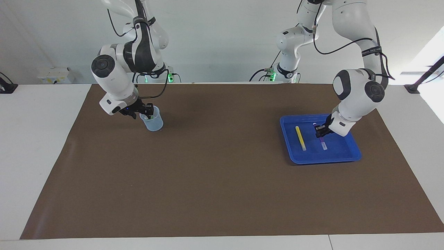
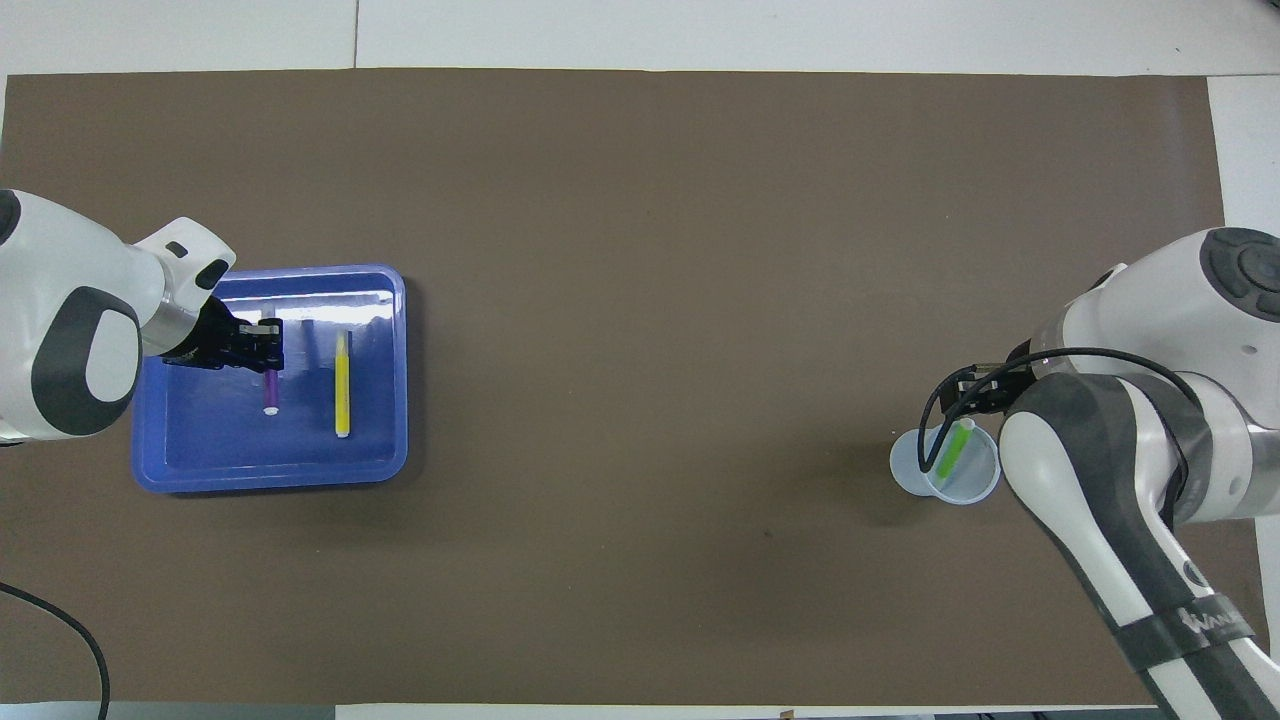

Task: Right arm passes pens to left for tray arrangement
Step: 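Lower the purple pen into the tray while the right gripper returns to the cup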

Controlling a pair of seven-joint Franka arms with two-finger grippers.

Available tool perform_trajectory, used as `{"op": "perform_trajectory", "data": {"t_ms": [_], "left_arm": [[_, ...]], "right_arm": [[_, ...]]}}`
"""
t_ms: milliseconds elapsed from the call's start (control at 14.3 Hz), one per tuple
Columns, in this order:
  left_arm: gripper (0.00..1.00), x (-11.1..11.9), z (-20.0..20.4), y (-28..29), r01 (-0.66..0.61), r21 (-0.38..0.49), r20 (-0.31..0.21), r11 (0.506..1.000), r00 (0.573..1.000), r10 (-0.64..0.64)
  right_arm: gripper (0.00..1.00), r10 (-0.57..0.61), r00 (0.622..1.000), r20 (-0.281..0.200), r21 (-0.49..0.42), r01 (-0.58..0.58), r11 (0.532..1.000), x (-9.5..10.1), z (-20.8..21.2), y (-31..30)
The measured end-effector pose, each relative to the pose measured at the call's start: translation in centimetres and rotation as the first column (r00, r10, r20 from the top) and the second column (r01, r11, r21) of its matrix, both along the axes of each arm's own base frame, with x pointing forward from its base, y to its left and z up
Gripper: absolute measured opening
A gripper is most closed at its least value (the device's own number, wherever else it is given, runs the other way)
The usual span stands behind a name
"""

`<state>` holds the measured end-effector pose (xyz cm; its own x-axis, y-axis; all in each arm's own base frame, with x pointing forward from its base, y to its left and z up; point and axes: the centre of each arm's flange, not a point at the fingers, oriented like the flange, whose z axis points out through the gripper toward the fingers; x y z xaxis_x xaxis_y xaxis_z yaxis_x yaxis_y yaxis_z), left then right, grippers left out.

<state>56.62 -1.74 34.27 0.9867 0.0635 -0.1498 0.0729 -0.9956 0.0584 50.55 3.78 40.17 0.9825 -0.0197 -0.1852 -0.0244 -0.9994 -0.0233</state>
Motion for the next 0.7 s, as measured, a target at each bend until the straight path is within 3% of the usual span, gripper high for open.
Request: {"op": "perform_trajectory", "data": {"t_ms": [280,490,700], "left_arm": [[0.18,-0.8,-2.0,0.4,-0.005,-0.001,-0.022,1.000,1.000,0.005],[0.18,-1.4,-3.1,0.5,-0.008,0.000,-0.019,1.000,1.000,0.008],[0.18,-1.6,-3.4,0.5,-0.007,0.001,-0.016,1.000,1.000,0.007]], "right_arm": [[0.65,0.012,1.000,-0.008,0.015,-0.012,1.000,-0.4,-1.0,0.1],[0.54,0.016,1.000,-0.016,0.016,-0.016,1.000,-0.6,-1.3,0.1],[0.51,0.016,1.000,-0.020,0.015,-0.016,1.000,-0.8,-1.5,0.0]]}}
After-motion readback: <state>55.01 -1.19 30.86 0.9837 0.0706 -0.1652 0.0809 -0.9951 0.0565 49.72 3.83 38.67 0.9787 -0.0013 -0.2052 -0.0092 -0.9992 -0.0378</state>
